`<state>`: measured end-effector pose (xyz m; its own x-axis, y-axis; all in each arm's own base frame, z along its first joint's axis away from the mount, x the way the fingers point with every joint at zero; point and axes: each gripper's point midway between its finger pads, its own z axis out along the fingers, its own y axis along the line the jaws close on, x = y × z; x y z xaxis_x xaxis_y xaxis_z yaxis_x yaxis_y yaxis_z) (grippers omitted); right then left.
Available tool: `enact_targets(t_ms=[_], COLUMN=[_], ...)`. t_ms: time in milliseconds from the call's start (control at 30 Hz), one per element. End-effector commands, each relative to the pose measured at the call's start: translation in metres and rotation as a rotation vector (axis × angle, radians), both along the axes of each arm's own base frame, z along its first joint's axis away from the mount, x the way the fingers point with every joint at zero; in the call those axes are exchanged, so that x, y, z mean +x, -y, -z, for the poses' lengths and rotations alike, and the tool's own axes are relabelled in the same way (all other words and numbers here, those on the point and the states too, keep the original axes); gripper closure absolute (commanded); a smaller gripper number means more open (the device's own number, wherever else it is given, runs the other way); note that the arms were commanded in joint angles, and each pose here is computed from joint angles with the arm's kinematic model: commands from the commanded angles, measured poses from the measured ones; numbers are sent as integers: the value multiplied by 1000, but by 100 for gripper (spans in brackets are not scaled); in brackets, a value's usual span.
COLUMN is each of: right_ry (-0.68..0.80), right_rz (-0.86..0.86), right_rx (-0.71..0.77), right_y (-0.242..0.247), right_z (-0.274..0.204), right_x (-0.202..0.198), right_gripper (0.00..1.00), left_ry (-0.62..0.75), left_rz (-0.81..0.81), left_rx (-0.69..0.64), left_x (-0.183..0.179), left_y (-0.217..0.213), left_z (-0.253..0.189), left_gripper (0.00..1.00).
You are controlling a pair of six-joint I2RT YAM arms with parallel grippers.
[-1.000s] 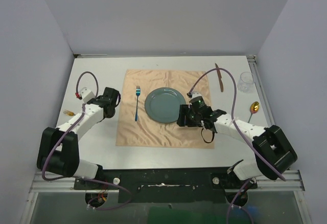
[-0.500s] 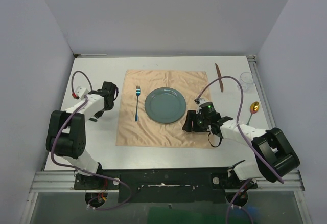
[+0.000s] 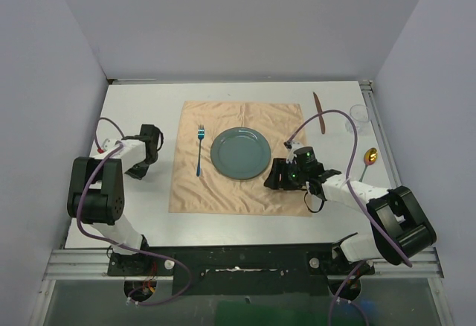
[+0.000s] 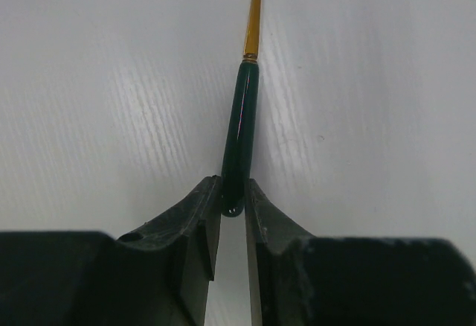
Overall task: Set the dinner table for one person
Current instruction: Pick up the fork at the center of the board.
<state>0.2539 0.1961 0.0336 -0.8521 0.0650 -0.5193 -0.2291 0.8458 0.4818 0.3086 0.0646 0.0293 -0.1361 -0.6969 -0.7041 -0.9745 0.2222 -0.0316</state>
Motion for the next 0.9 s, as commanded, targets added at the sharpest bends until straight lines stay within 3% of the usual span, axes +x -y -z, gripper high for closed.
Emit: enact_targets(t_ms=[0, 200, 467, 633, 733, 867], right_ry=[58, 62, 53, 43, 40, 36], right_rz=[-16, -16, -7, -17, -15, -8], right_rx=[33, 37, 28, 33, 31, 23], right_y=[-4, -4, 0, -2, -1, 1], right_z=[-12, -13, -10, -8, -7, -5], right_x=[7, 7, 7, 7, 5, 5], right_gripper=[44, 44, 44, 44, 44, 44], left_ry=[23, -3, -13, -13, -20, -18], left_rz=[-39, -56, -75, -82, -79, -57], left_rx=[-18, -2, -106, -146, -153, -182], left_x=[0, -7, -17, -26, -27, -20], left_y=[-2, -10, 2, 8, 9, 15], left_z=[3, 8, 38, 51, 56, 62], left_gripper=[82, 82, 82, 76, 100, 100])
